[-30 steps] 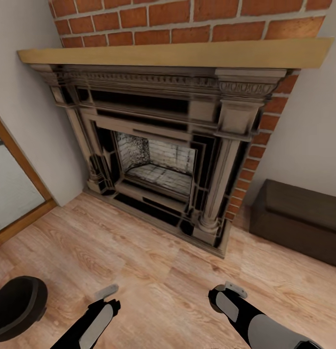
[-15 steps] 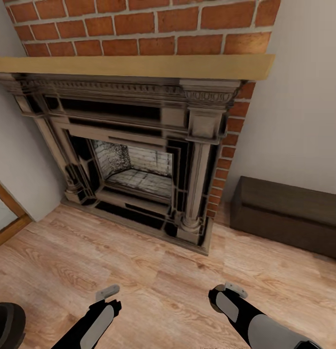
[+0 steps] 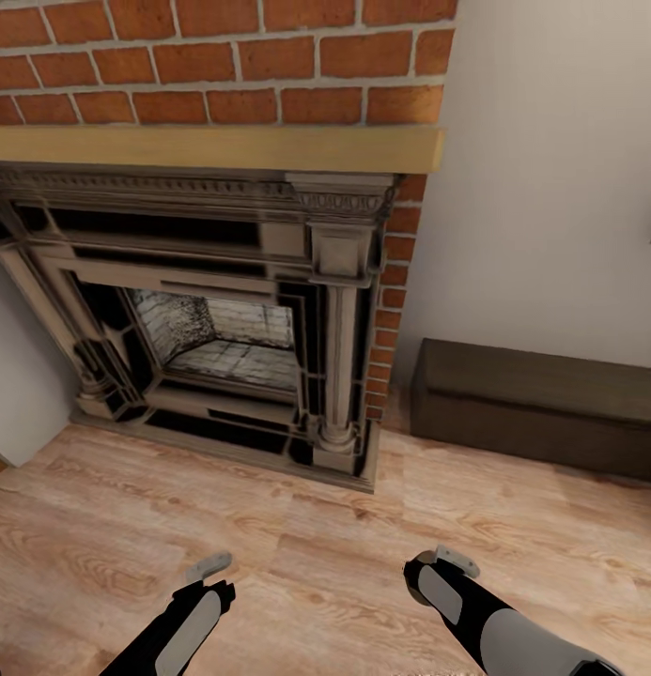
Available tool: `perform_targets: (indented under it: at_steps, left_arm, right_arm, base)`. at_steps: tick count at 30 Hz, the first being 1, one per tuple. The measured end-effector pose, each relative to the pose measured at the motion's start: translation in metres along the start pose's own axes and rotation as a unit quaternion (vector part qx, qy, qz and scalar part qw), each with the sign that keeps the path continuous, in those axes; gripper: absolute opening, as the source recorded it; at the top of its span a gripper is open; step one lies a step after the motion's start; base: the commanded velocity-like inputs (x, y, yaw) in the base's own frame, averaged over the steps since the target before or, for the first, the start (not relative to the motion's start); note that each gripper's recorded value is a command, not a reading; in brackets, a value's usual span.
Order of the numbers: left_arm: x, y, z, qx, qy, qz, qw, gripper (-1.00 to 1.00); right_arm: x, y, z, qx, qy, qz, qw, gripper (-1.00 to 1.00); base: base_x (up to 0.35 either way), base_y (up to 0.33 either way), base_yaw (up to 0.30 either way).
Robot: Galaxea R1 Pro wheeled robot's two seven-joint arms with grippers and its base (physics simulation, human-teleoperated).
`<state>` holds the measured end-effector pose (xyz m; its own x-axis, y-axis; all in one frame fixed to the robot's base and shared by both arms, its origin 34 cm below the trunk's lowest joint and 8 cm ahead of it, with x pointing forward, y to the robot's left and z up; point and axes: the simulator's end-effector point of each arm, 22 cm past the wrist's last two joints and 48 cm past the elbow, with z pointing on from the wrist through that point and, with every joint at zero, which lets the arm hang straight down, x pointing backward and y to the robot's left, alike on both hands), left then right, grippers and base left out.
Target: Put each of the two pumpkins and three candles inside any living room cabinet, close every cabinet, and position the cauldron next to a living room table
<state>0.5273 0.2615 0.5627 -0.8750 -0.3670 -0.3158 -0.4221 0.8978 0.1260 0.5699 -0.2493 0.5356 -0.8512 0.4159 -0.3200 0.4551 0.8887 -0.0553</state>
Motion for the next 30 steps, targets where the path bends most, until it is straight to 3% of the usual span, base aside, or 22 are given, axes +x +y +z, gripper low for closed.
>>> perform_targets:
  at_steps: [30]
  left_arm:
    - [-0.023, 0.004, -0.051, 0.005, -0.012, -0.003, 0.9999, 1.0]
  right_arm:
    - [-0.024, 0.0, -0.052, -0.006, -0.012, 0.004, 0.9999, -1.0]
  base:
    - [0.0, 0.0, -0.248]
